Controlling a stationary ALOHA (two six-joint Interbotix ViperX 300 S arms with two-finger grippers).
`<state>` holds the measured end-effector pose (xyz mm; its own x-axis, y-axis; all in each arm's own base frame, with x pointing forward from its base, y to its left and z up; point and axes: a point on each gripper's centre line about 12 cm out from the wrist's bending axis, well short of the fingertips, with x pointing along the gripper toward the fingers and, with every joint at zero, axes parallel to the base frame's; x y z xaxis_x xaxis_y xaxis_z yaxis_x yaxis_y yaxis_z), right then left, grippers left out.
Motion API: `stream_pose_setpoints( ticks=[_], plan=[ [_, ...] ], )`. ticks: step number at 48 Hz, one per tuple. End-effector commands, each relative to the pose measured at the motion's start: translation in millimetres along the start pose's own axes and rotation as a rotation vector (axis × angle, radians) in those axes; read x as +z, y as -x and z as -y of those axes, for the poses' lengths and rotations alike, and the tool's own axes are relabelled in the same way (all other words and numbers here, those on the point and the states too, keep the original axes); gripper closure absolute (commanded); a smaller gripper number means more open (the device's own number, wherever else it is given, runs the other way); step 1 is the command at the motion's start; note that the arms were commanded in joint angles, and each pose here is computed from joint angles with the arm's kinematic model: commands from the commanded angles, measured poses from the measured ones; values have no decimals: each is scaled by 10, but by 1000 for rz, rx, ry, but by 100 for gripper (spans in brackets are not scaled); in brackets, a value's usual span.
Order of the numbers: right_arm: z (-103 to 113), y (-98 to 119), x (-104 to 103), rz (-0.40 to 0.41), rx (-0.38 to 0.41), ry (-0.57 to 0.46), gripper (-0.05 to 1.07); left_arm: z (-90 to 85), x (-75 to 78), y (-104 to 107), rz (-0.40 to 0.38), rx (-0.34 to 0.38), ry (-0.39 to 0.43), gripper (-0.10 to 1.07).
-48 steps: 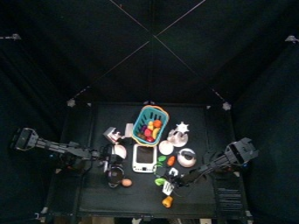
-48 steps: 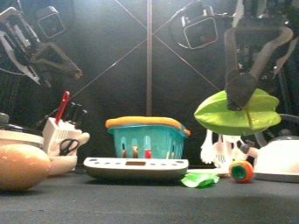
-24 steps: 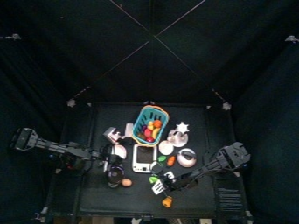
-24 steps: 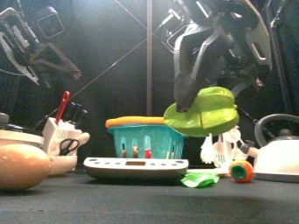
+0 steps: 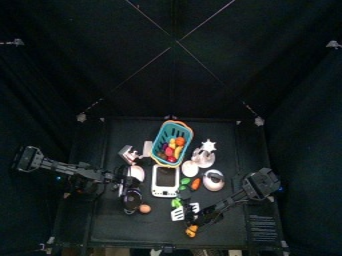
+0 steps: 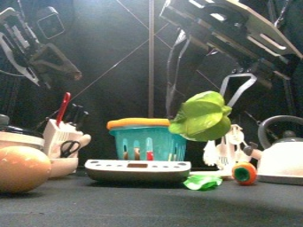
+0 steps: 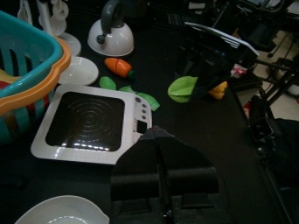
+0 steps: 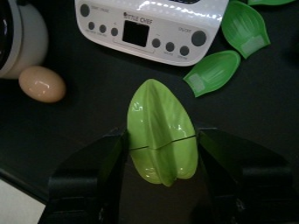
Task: Place starfruit in front of stove
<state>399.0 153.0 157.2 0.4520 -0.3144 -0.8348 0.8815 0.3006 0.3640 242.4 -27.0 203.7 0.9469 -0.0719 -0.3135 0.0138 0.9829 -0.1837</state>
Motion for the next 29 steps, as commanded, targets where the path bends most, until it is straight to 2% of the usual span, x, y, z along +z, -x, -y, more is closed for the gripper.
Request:
stream_pose_setpoints(
  ticks=[1, 12, 18, 29],
  plan=[
    [-153, 90, 19, 0, 10, -48, 37, 11, 50, -6, 16, -2, 9, 99],
    [-216, 23, -22, 12, -98, -114, 37, 9, 62, -8, 19, 2, 24, 99],
    [-268, 8, -17, 51, -163, -161, 36, 6, 50, -6, 16, 3, 25, 99],
    [-312, -49, -65, 91, -167, -257, 36, 5, 50, 0, 18, 2, 24, 99]
  ],
)
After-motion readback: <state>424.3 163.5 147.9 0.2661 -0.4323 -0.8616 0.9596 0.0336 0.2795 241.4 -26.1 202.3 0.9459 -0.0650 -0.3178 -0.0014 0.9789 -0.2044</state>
